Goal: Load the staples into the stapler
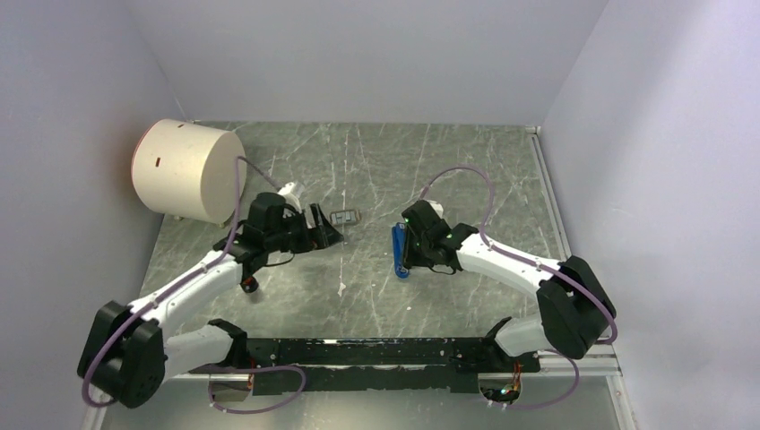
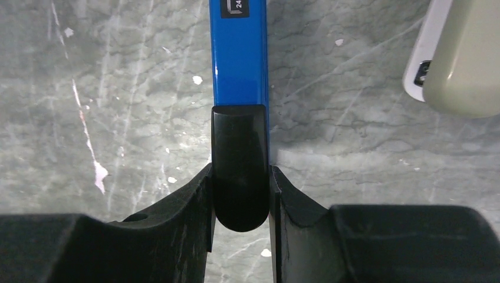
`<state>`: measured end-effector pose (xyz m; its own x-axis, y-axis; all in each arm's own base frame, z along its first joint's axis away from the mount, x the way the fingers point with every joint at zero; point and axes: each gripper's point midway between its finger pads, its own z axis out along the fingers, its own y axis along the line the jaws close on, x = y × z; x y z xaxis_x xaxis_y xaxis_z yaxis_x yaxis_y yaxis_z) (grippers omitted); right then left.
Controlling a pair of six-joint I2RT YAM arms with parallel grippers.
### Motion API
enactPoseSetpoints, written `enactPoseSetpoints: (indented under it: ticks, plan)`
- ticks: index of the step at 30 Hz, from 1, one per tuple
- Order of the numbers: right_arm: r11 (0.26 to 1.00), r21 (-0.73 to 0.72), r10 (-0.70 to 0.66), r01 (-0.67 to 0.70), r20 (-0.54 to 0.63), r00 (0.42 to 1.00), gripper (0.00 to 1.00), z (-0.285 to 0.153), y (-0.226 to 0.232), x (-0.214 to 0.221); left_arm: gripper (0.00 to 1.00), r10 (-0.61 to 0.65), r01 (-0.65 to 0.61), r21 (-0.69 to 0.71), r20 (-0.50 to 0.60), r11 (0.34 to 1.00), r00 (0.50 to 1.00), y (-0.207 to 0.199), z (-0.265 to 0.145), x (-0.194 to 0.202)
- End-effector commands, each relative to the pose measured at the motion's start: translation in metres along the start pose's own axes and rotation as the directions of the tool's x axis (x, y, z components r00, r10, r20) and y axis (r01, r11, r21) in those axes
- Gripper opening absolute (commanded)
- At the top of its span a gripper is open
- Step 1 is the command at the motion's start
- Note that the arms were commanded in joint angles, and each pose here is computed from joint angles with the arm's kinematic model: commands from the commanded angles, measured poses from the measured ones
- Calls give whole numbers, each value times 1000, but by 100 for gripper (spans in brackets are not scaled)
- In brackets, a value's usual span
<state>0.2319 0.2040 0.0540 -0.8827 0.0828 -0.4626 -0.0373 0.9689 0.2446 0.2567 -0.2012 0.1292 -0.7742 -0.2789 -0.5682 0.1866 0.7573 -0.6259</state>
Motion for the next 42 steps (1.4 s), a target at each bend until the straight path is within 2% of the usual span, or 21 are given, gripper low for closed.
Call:
enactPoseSetpoints:
  ticks: [1, 6, 12, 15, 18, 20, 23, 27, 32, 37, 42]
  plan:
    - [989, -107, 113, -106, 60, 992, 15, -4, 26, -16, 86, -48, 51, 121, -29, 991, 998, -35, 25, 15]
    - [978, -137, 167, -157, 71, 983, 14, -6, 30, -17, 74, -116, 136, 105, -173, 985, 978, -49, 59, 57]
    - [975, -123, 195, -185, 72, 978, 12, -6, 25, -14, 60, -20, 67, 161, -279, 985, 960, -84, 93, 92]
    - [976, -117, 193, -185, 66, 979, 11, -6, 24, -13, 51, 5, 45, 167, -290, 985, 957, -87, 107, 104]
    - [979, -105, 185, -177, 65, 981, 11, -7, 23, -14, 48, 25, 28, 195, -265, 980, 964, -97, 115, 101]
    - [980, -100, 179, -172, 68, 981, 10, -7, 23, -16, 43, 41, 6, 186, -249, 983, 968, -97, 118, 99]
    - [980, -106, 177, -169, 65, 982, 9, -7, 25, -17, 35, 59, -9, 184, -267, 983, 962, -94, 122, 105]
    - [980, -107, 175, -168, 61, 983, 9, -7, 26, -17, 30, 87, -27, 180, -336, 983, 938, -86, 130, 123]
    - [979, -114, 179, -172, 56, 982, 7, -8, 28, -16, 22, 101, -46, 159, -360, 986, 928, -76, 134, 134]
    - [981, -104, 170, -163, 65, 983, 2, -12, 29, -22, 10, 111, -101, 45, -412, 994, 904, -45, 138, 148]
    - [991, -56, 129, -124, 109, 986, 1, -21, 25, -38, 9, 115, -140, -23, -447, 990, 887, -16, 131, 164]
